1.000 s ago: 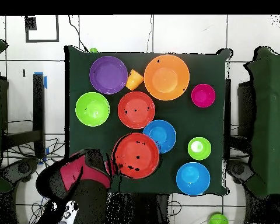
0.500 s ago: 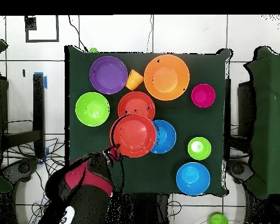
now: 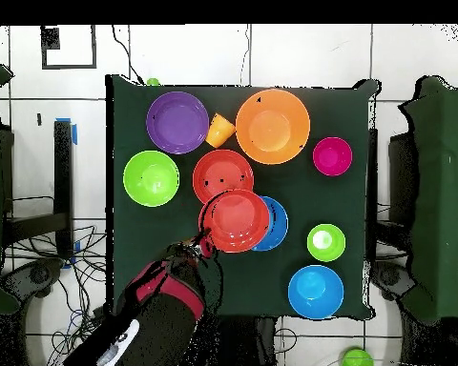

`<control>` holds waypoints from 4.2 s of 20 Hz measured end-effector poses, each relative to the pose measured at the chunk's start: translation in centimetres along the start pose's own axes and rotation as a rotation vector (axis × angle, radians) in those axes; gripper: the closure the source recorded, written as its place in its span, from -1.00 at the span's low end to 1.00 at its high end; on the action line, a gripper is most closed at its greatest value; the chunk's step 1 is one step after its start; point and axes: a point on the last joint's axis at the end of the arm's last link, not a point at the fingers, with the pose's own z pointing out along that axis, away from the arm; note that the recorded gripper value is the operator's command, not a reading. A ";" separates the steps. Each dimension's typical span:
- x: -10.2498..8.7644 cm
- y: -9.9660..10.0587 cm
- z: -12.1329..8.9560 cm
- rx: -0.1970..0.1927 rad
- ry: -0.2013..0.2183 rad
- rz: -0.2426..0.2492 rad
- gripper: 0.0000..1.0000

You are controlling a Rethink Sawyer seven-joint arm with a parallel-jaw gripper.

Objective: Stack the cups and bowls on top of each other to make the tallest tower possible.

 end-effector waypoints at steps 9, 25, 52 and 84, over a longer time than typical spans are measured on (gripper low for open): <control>1.8 -0.6 1.9 0.005 0.043 0.005 1.00; 3.4 -1.0 3.3 0.010 0.089 0.008 1.00; 7.6 -2.7 8.6 -0.072 0.205 0.082 -1.00; 4.9 -3.1 8.2 -0.135 0.211 0.180 1.00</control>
